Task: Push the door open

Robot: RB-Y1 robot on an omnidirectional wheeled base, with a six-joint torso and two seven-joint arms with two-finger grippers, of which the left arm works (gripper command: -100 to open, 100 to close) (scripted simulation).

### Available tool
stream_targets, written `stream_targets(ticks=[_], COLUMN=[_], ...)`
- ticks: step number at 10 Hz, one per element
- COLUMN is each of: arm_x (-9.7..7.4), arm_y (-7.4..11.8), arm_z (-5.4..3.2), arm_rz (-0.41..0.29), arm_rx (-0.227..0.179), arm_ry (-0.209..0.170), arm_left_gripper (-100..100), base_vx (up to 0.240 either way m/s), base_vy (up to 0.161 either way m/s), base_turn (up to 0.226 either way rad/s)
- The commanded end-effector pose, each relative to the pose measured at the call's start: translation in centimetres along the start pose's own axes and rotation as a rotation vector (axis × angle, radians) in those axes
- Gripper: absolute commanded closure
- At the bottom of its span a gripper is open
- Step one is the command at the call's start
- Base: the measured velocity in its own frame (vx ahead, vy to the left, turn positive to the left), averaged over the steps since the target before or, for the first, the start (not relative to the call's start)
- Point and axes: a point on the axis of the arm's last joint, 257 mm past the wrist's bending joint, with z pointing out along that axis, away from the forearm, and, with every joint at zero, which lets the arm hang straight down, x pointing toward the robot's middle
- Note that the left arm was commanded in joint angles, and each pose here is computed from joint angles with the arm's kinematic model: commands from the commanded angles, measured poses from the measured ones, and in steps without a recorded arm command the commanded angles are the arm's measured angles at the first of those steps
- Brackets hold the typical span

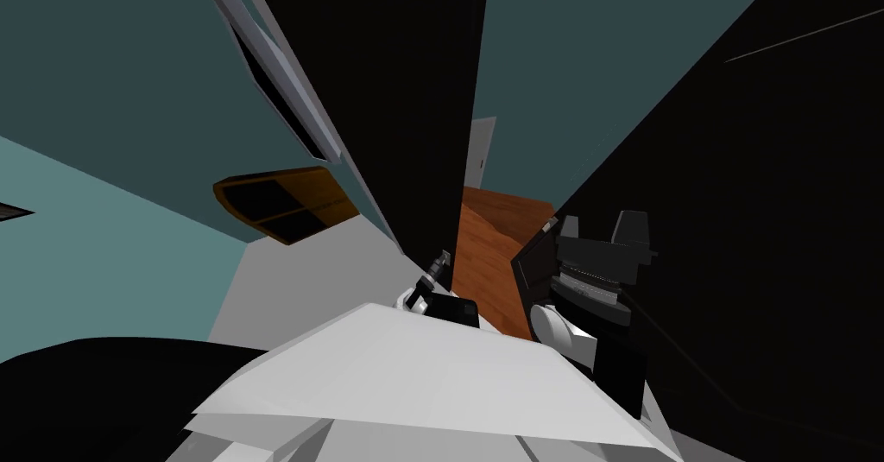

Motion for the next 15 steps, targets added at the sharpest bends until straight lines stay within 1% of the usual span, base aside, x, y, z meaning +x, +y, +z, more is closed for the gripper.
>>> stream_targets(ticks=[1,2,3,5,8,9,10,11,12,13,14,15], arm_x=[0.0,-1.0,-1.3,-2.6,-3.9,-3.9,-4.7,-4.7,-5.7,-6.1,-7.0,-6.1], arm_y=[-0.2,0.1,0.1,0.2,0.2,0.2,0.2,0.2,0.2,0.2,0.2,0.4], arm_z=[0.11,-0.04,-0.04,-0.03,-0.03,-0.03,-0.02,-0.02,-0.01,-0.01,-0.01,-0.23], arm_rz=[0.0,0.007,0.009,0.019,0.026,0.026,0.03,0.03,0.034,0.036,0.04,0.032], arm_rx=[0.007,-0.003,-0.004,-0.006,-0.007,-0.007,-0.008,-0.008,-0.009,-0.009,-0.009,-0.013], arm_ry=[0.0,-0.018,-0.022,-0.048,-0.072,-0.072,-0.09,-0.09,-0.109,-0.119,-0.139,-0.119], arm_left_gripper=[100,100,100,100,100,100,100,100,100,100,100,-100], base_vx=[0.0,0.078,0.132,0.138,0.144,0.07,0.078,0.064,0.099,0.131,0.16,-0.038], base_vy=[0.0,-0.048,-0.103,-0.102,-0.09,-0.05,-0.067,-0.057,-0.058,-0.077,-0.113,-0.051], base_turn=[0.0,0.023,0.034,0.031,0.024,0.0,0.013,0.072,0.072,0.072,0.069,0.051])
